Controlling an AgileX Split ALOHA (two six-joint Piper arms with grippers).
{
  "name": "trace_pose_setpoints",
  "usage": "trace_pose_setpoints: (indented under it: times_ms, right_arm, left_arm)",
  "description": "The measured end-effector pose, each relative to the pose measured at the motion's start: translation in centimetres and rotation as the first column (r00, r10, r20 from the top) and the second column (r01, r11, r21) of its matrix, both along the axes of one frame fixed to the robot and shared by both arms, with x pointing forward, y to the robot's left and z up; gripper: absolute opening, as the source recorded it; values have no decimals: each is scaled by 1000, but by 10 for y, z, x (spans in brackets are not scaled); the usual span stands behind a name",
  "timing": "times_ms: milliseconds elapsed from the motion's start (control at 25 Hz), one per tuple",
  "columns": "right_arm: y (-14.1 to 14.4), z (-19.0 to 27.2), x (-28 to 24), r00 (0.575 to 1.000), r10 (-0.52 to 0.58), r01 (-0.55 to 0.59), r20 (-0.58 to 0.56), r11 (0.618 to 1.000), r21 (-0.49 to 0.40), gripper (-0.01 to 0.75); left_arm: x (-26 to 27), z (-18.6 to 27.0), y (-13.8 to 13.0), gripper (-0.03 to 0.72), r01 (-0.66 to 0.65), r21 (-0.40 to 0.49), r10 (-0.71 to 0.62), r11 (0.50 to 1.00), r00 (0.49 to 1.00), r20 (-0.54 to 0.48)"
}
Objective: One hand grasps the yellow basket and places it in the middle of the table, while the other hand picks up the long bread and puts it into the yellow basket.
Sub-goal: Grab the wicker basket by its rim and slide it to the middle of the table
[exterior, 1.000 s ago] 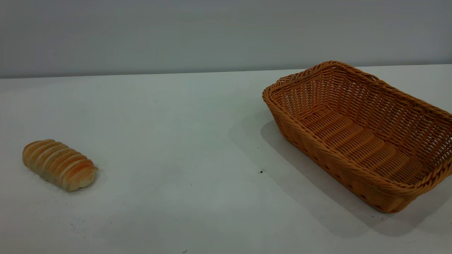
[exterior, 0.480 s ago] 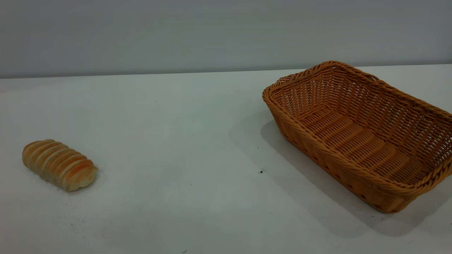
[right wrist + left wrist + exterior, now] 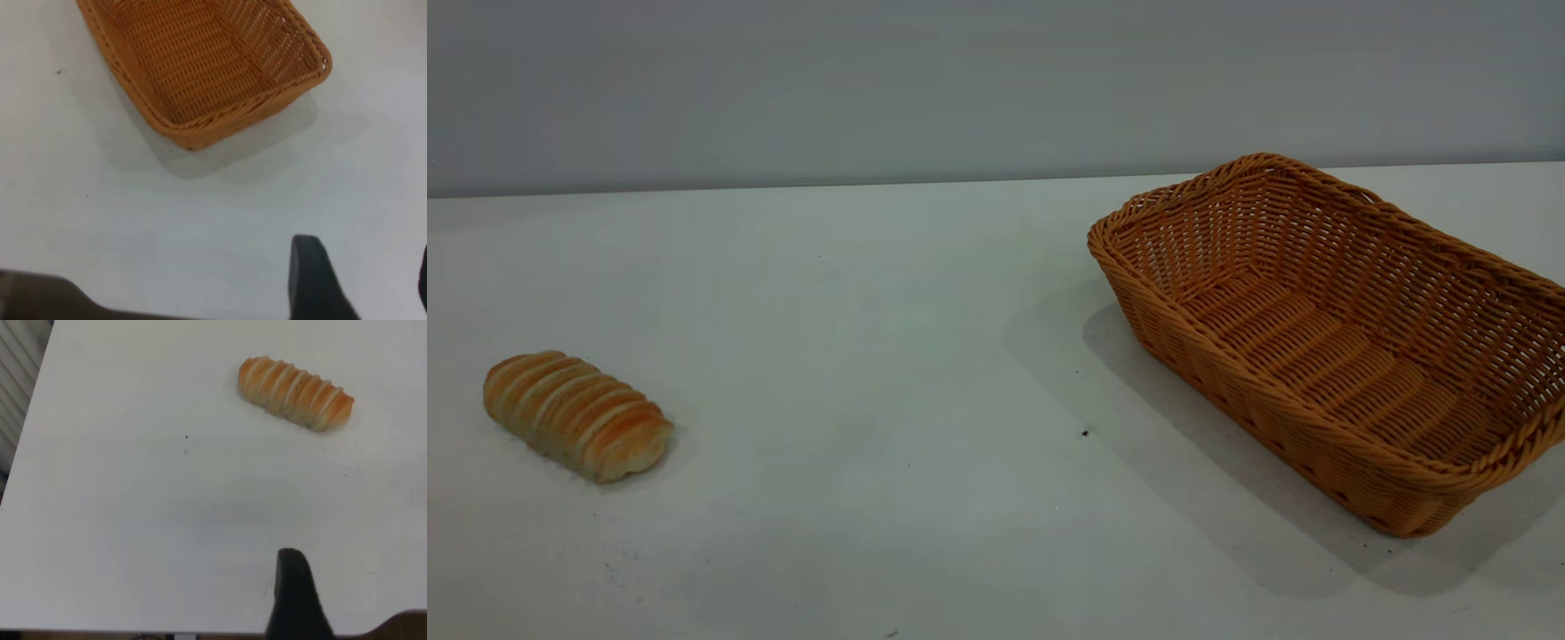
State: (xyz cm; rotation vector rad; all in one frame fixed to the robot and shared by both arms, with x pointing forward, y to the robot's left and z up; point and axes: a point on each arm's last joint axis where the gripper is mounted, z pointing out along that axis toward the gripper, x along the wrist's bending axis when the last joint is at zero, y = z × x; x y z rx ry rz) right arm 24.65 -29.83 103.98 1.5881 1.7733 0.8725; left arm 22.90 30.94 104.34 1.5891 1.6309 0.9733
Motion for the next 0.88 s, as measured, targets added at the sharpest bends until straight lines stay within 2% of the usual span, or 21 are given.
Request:
trace_pose_setpoints:
  times_ms: [400,600,880]
  right_arm:
    - [0,0,0,1000,4,-4,0,1000,-4,360]
    - [0,0,0,999,36,-36,0,999,-4,360]
    - [6,0,-1,996,87,-86,-6,994,63,360]
  left_arm:
    - [0,0,0,558,1,-2,-1,1000,1000,0]
    - [0,0,-2,558,52,-24,-52,998,999,0]
    - [3,0,-2,558,71,-25,-72,997,997,-16]
